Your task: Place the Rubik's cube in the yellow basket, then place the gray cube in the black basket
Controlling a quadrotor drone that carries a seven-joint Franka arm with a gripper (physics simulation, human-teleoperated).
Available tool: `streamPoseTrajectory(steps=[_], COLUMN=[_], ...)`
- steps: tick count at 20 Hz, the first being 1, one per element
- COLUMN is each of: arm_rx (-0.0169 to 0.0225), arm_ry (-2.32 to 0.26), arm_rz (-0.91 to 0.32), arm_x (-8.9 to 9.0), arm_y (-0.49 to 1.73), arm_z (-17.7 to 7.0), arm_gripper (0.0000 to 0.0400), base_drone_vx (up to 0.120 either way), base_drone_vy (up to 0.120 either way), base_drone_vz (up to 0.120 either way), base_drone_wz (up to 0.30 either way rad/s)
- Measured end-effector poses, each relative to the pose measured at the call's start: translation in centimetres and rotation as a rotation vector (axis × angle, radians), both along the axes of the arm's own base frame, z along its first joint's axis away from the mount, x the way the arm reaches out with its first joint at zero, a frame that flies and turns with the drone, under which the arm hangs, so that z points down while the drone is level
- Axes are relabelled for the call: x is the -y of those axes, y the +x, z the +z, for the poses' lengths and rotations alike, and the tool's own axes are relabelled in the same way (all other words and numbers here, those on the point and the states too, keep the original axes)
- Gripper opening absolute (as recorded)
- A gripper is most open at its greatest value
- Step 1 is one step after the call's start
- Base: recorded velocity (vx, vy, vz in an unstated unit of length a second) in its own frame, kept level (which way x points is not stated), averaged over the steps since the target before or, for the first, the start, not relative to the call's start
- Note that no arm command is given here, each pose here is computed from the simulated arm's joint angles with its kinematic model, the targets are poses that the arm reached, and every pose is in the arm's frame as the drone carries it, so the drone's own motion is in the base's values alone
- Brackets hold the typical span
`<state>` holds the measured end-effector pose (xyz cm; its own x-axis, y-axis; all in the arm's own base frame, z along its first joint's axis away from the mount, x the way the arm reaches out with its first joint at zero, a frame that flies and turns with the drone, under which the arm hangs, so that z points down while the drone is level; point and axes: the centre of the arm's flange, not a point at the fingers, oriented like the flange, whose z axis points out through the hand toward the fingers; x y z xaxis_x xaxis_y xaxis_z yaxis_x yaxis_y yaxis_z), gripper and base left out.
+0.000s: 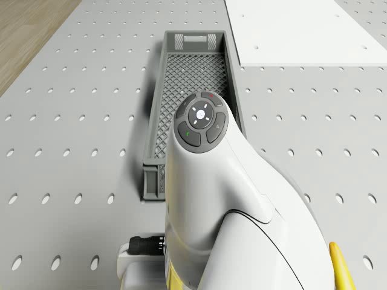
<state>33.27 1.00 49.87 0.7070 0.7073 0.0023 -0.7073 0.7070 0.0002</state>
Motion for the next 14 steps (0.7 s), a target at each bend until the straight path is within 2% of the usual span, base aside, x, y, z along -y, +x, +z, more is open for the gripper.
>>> streamPoseTrajectory(steps=[2, 4, 9, 11, 14], arm_rx=[0.0, 0.0, 0.0, 0.0, 0.0], arm_ry=[0.0, 0.0, 0.0, 0.0, 0.0], arm_rz=[0.0, 0.0, 0.0, 0.0, 0.0], arm_x=[0.0, 0.0, 0.0, 0.0, 0.0], arm_y=[0.0, 0.0, 0.0, 0.0, 0.0], arm_z=[0.0, 0.0, 0.0, 0.0, 0.0], arm_gripper=[0.025, 0.025, 0.025, 0.025, 0.025], base_drone_vx=[0.12, 0.12, 0.12, 0.04, 0.12], base_drone_vy=[0.0, 0.0, 0.0, 0.0, 0.0], base_drone_vz=[0.0, 0.08, 0.0, 0.0, 0.0], base_drone_wz=[0.0, 0.0, 0.0, 0.0, 0.0])
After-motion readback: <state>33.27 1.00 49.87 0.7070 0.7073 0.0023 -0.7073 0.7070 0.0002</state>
